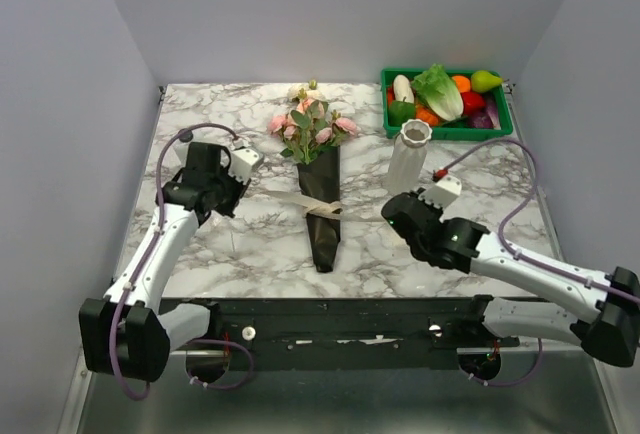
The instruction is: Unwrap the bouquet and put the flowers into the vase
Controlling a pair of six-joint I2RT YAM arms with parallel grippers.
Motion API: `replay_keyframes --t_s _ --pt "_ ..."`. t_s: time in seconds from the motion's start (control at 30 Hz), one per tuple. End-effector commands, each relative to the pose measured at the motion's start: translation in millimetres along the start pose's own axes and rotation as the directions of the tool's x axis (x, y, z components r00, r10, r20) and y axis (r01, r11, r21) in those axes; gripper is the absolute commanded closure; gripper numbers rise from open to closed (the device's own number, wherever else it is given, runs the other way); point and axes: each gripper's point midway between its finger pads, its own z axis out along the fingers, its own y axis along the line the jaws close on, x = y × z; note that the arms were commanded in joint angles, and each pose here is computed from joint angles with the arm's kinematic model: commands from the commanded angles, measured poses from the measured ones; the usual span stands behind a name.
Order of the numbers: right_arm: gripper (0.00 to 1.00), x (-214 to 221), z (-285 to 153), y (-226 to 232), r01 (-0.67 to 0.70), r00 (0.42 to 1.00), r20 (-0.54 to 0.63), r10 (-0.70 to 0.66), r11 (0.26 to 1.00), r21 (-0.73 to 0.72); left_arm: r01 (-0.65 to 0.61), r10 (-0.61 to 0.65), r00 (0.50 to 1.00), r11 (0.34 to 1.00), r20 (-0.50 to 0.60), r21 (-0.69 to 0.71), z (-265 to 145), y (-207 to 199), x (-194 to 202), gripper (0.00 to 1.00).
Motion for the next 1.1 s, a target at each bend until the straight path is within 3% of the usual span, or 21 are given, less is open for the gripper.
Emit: replay_keyframes --t_s 0.0,0.23,0.37,0.4,0.43,0.47,0.5,0.53,0.63,0.77,0.8,0.9,1.07 --pt "0.99 -27 -6 -59 -0.021 0.992 0.128 0.004 0.991 0.133 0.025 -0.024 0.999 0.998 0.023 -0.056 -29 28 10 1.00" --pt "0.99 -72 -2 -121 -0.106 0.975 0.216 0.043 0.952 0.288 0.150 -0.158 0.987 0.966 -0.019 -0.212 -54 84 54 1.00" --pt "0.98 -78 2 -140 -0.109 0.978 0.204 0.037 0.929 0.354 0.228 -0.247 0.969 0.929 -0.030 -0.291 -68 112 72 1.00" --pt "0.92 -80 3 -139 -0.111 0.979 0.199 0.041 0.928 0.355 0.231 -0.250 0.968 0.929 -0.030 -0.290 -69 114 74 0.91" --pt "0.72 -76 8 -139 -0.083 0.985 0.170 0.020 0.924 0.373 0.230 -0.250 0.967 0.936 -0.043 -0.266 -71 108 75 0.68" --pt "0.59 -75 9 -137 -0.061 0.989 0.150 0.004 0.924 0.377 0.221 -0.239 0.970 0.943 -0.044 -0.248 -73 104 73 0.38" --pt "0.46 -79 9 -132 -0.058 0.990 0.143 0.004 0.925 0.376 0.220 -0.229 0.973 0.953 -0.023 -0.208 -73 98 67 0.01" --pt "0.28 -77 8 -135 -0.034 0.992 0.122 -0.016 0.917 0.397 0.223 -0.228 0.974 0.956 -0.007 -0.190 -80 92 59 0.01" --pt "0.15 -88 4 -133 -0.026 0.991 0.132 -0.033 0.907 0.420 0.195 -0.192 0.980 0.980 0.058 -0.044 -96 63 28 0.01" --pt "0.12 -111 -7 -127 -0.040 0.982 0.188 -0.035 0.922 0.384 0.101 -0.110 0.986 0.992 0.123 0.078 -100 25 -16 0.01" --pt "0.11 -117 -12 -124 -0.052 0.978 0.206 -0.023 0.933 0.356 0.039 -0.056 0.989 0.991 0.134 0.129 -95 5 -30 0.01" --pt "0.11 -125 -13 -107 -0.041 0.975 0.220 -0.017 0.966 0.256 0.003 -0.035 0.986 0.982 0.166 0.188 -82 -13 -60 0.01" --pt "0.16 -125 -15 -82 -0.015 0.975 0.223 -0.003 0.997 0.081 -0.079 0.019 0.984 0.938 0.179 0.337 -29 -40 -100 0.06"
